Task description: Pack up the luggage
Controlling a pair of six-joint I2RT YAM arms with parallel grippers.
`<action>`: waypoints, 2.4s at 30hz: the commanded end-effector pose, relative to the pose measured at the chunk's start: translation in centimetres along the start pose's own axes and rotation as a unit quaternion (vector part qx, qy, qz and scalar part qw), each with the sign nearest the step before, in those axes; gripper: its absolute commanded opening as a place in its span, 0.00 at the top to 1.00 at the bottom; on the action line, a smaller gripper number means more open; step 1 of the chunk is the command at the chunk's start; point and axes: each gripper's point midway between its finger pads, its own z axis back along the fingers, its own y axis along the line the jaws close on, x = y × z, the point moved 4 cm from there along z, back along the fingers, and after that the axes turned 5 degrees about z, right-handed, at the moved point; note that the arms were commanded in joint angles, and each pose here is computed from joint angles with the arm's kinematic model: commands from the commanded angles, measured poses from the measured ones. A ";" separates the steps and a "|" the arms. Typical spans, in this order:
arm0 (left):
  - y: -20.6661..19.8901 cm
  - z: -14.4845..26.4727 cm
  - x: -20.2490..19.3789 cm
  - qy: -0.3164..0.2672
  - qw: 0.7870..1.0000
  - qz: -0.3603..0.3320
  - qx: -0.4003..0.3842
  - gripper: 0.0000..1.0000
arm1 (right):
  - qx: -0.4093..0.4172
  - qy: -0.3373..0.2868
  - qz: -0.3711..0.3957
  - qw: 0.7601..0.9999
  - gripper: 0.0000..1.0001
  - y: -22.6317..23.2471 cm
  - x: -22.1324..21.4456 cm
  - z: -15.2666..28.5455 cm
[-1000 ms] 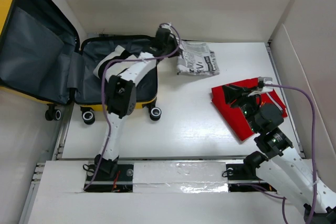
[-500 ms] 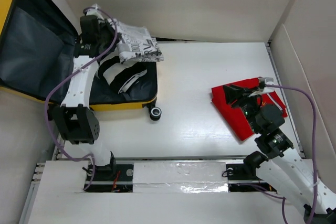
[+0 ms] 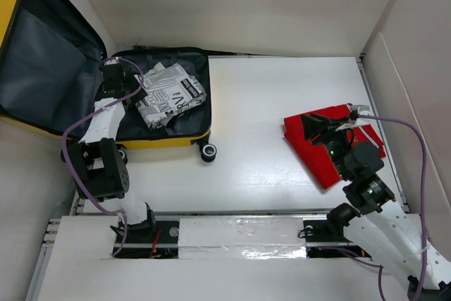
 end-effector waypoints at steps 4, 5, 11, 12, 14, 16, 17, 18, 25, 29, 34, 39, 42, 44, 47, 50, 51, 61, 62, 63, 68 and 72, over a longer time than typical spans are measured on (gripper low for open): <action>-0.9 5.4 4.0 -0.128 0.991 0.022 -0.025 0.39 | -0.008 -0.001 0.004 1.000 0.58 -0.2 0.0 -0.5; -1.4 6.2 4.3 -0.140 0.989 0.026 -0.043 0.40 | -0.006 0.001 0.002 1.000 0.59 -0.2 -0.1 -0.5; -8.9 12.7 2.3 -0.184 0.968 -0.026 -0.169 0.55 | -0.005 0.006 0.002 1.000 0.96 -0.1 -0.5 -0.8; -12.1 14.3 0.4 -0.181 0.956 -0.050 -0.224 0.69 | -0.005 0.006 0.002 1.000 0.97 -0.1 -0.4 -0.9; -14.9 15.3 -2.3 -0.155 0.949 -0.072 -0.266 0.89 | -0.010 0.015 -0.002 1.000 0.97 -0.1 -0.4 -0.7; -18.0 16.0 -7.1 -0.096 0.940 -0.097 -0.312 1.00 | 0.000 0.003 -0.013 1.000 0.96 0.4 1.2 0.1; -18.9 16.2 -8.8 -0.080 0.936 -0.103 -0.326 1.00 | 0.002 -0.001 -0.014 1.000 0.96 0.4 1.7 0.5; -19.4 16.0 -11.0 -0.054 0.934 -0.110 -0.335 1.00 | 0.005 -0.013 -0.018 1.000 0.96 0.6 2.5 0.8; -25.4 17.1 -29.0 0.068 0.903 -0.178 -0.384 0.80 | 0.020 -0.065 -0.036 0.997 0.60 1.2 6.4 3.2; -29.3 17.0 -36.0 0.132 0.879 -0.188 -0.417 0.48 | 0.025 -0.053 -0.031 0.998 0.36 1.6 7.0 3.1; -33.4 15.5 -41.2 0.202 0.848 -0.181 -0.456 0.36 | 0.034 -0.046 -0.026 0.998 0.26 1.8 7.1 3.5; -35.9 14.6 -43.9 0.216 0.840 -0.186 -0.461 0.32 | 0.036 -0.048 -0.025 0.998 0.14 1.8 6.8 3.4; -36.1 12.6 -45.7 0.228 0.850 -0.189 -0.437 0.32 | 0.038 -0.042 -0.021 0.998 0.13 1.9 6.7 3.0; -35.8 11.3 -46.9 0.221 0.859 -0.198 -0.417 0.32 | 0.038 -0.038 -0.019 0.998 0.13 1.9 6.5 2.9; -36.2 10.7 -47.8 0.213 0.863 -0.204 -0.410 0.38 | 0.037 -0.037 -0.021 0.998 0.15 1.9 6.4 2.6; -36.5 9.7 -47.6 0.188 0.874 -0.198 -0.402 0.57 | 0.038 -0.035 -0.020 0.998 0.16 2.0 6.2 2.4; -36.6 8.5 -46.5 0.177 0.882 -0.191 -0.394 0.75 | 0.039 -0.033 -0.018 0.999 0.17 2.0 6.1 2.4; -30.3 5.4 -35.2 0.097 0.923 -0.104 -0.357 1.00 | 0.027 -0.008 -0.004 1.000 0.17 1.4 3.7 1.0; -29.4 4.7 -33.6 0.089 0.930 -0.085 -0.346 1.00 | 0.029 -0.003 -0.002 1.000 0.17 1.5 3.4 0.6; -27.4 4.0 -33.5 0.085 0.936 -0.083 -0.332 0.95 | 0.031 0.000 -0.002 1.000 0.17 1.5 3.1 0.4; -25.5 5.1 -31.1 0.085 0.937 -0.080 -0.330 0.34 | 0.051 0.002 -0.001 0.999 0.16 2.1 2.2 -0.6; -23.0 6.4 -32.8 0.082 0.950 -0.102 -0.285 0.24 | 0.055 0.013 0.001 0.998 0.16 2.2 1.4 -1.2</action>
